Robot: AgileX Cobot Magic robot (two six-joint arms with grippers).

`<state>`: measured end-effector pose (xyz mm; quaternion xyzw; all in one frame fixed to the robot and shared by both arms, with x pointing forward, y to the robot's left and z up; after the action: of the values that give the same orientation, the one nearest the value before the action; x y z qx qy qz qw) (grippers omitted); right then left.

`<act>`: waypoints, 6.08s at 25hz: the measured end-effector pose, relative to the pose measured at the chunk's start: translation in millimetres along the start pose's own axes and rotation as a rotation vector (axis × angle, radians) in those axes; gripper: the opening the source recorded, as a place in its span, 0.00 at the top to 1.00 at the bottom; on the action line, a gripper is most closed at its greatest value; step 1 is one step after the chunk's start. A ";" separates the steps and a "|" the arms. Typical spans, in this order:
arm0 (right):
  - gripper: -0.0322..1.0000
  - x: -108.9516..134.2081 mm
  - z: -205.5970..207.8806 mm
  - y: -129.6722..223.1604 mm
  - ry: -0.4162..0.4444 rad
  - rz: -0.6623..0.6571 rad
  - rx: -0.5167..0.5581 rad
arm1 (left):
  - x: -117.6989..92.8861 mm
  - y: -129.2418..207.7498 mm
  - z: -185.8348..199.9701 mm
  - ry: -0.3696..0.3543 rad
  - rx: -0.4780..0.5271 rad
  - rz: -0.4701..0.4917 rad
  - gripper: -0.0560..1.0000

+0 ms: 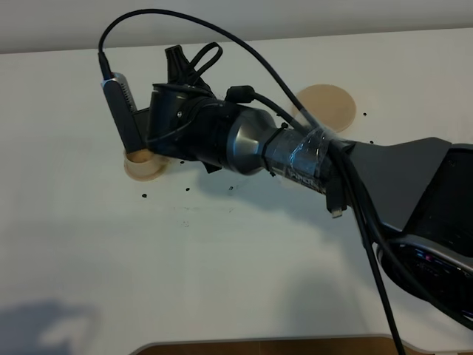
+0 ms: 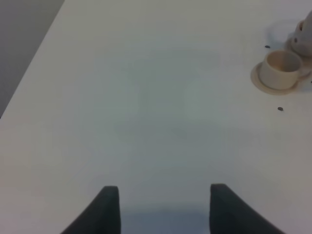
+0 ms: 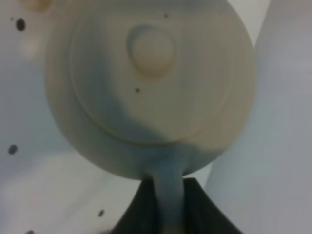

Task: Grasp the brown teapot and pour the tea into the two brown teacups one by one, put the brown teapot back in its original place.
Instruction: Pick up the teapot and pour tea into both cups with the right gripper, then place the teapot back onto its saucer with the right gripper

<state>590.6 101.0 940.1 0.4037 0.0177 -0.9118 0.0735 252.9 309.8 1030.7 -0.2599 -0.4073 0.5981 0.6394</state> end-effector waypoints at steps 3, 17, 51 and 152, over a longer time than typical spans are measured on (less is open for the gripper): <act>0.88 4.2 -2.4 -2.7 0.003 0.025 0.004 | 0.0 0.0 0.0 0.000 0.000 0.000 0.53; 0.88 3.7 -0.5 -5.4 0.032 0.095 0.011 | 0.0 0.0 0.0 0.000 0.000 0.000 0.53; 0.88 0.8 1.5 -15.2 0.154 0.376 0.045 | 0.0 0.0 0.0 0.000 0.000 0.000 0.53; 0.88 12.3 39.0 -16.9 -0.171 -0.234 0.151 | 0.0 0.0 0.0 0.000 0.000 0.000 0.53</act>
<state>551.3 112.7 956.8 0.3240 -0.0104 -0.9439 -0.0628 252.9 309.8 1030.7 -0.2599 -0.4073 0.5981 0.6394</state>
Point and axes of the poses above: a point on each arm's last joint axis where the gripper is mounted, z pointing back along that axis away from the gripper, x along the wrist's bending axis when the last joint is at zero, y = z × x, the point moved 3 cm from there along -z, pointing out along that axis toward the gripper, and after that the axes turned 11 degrees about -z, right-handed, at the moved point
